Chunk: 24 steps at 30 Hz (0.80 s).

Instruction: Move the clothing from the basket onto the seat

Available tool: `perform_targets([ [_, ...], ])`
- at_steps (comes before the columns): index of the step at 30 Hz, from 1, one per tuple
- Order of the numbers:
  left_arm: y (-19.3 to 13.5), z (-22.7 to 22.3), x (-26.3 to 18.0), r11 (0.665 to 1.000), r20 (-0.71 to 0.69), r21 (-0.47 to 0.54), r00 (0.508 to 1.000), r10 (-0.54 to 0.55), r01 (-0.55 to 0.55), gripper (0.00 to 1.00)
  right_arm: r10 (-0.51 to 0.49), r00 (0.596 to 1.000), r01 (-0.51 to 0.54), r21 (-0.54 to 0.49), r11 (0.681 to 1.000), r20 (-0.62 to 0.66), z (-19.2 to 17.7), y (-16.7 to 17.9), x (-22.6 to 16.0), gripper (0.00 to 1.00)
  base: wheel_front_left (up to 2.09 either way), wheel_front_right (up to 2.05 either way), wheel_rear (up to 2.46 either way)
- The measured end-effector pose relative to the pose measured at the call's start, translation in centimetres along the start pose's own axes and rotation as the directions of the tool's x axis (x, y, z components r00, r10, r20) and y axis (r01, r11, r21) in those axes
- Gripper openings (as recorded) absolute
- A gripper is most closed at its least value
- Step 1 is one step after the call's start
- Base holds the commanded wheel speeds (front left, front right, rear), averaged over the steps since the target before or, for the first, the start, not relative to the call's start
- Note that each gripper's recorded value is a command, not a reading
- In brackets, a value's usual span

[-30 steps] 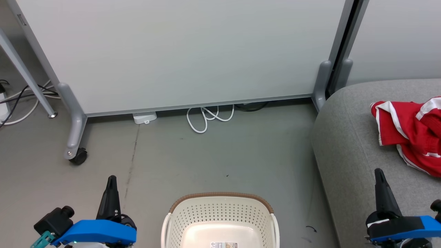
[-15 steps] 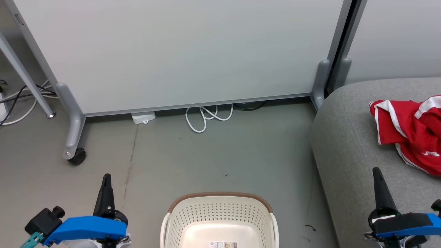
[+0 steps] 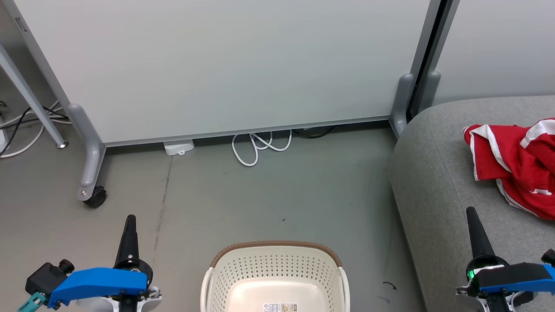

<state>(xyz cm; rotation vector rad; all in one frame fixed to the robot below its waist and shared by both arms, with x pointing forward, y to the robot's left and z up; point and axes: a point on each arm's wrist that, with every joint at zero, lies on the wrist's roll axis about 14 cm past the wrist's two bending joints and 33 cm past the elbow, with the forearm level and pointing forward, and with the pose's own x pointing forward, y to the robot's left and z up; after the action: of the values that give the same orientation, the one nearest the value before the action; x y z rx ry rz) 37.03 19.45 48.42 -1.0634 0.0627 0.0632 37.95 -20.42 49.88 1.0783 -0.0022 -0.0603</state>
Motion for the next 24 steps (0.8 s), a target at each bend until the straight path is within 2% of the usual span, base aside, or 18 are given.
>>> perform_targets([
  [24, -0.51, 0.63, 0.69, 0.973, 0.002, -0.230, 1.000, -0.020, 0.020, 0.00, 0.008, 1.000, -0.003, 0.224, 0.975, -0.020, -0.15, 0.20, 0.36, 0.00, 0.00, 0.00, 0.00],
])
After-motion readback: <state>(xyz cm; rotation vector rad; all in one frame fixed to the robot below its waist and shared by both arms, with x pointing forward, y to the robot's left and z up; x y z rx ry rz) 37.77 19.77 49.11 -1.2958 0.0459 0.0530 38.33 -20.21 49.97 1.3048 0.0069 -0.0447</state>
